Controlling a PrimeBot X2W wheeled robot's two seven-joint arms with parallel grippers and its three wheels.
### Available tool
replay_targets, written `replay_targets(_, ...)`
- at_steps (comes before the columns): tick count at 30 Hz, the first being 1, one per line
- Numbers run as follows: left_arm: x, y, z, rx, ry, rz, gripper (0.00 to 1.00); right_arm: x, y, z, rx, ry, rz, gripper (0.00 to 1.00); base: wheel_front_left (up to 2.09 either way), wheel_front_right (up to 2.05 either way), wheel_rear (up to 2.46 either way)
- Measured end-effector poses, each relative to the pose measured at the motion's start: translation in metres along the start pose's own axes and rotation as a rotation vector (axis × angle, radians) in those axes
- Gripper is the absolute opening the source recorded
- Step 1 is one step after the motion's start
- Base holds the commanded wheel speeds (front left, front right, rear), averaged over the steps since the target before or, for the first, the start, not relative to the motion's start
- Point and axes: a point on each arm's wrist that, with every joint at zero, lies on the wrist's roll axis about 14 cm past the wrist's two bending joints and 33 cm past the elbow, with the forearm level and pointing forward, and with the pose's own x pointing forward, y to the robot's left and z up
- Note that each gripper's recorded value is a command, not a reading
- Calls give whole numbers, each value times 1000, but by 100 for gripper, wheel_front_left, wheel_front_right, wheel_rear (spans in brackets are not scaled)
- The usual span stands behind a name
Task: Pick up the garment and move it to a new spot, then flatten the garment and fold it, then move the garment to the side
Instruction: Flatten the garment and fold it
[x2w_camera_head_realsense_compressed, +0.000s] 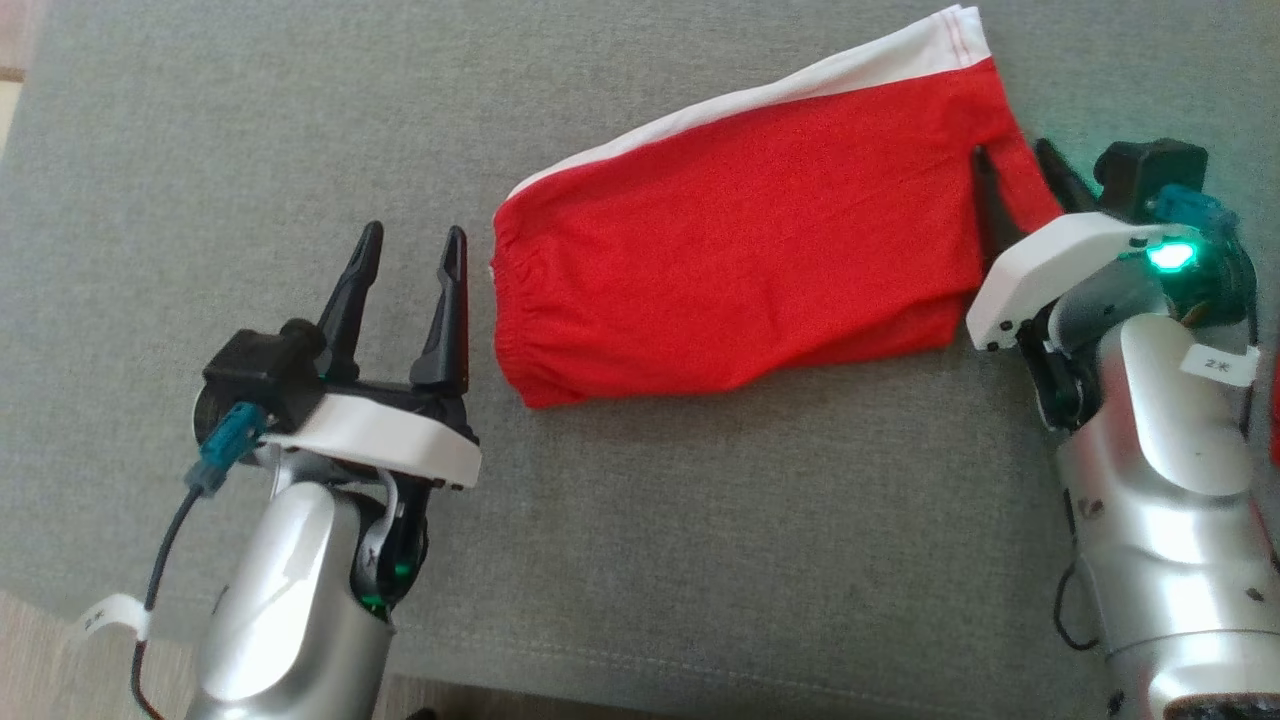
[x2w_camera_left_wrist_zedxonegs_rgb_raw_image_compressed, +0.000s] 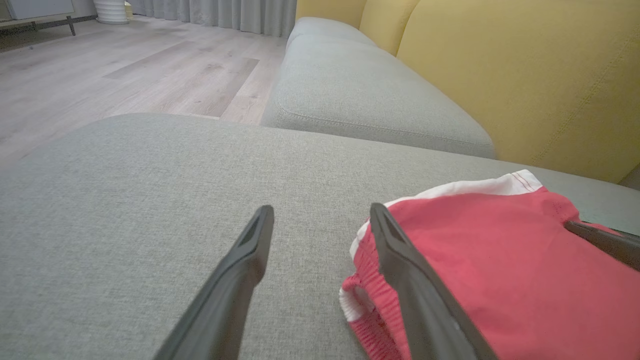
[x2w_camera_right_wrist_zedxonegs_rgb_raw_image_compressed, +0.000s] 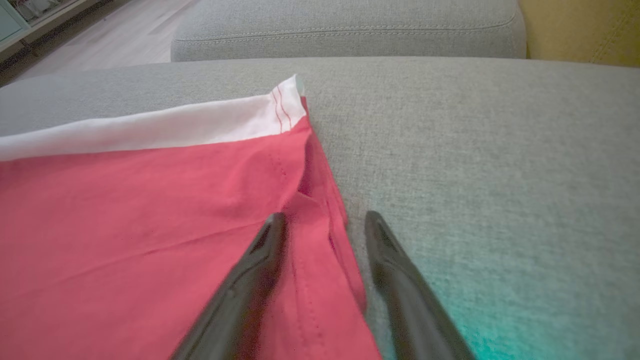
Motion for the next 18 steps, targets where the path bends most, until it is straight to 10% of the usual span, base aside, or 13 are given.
replay_targets(18, -4, -20, 7, -11, -22, -54, 100, -96, -3, -31, 170, -101, -21, 0, 0, 0, 0)
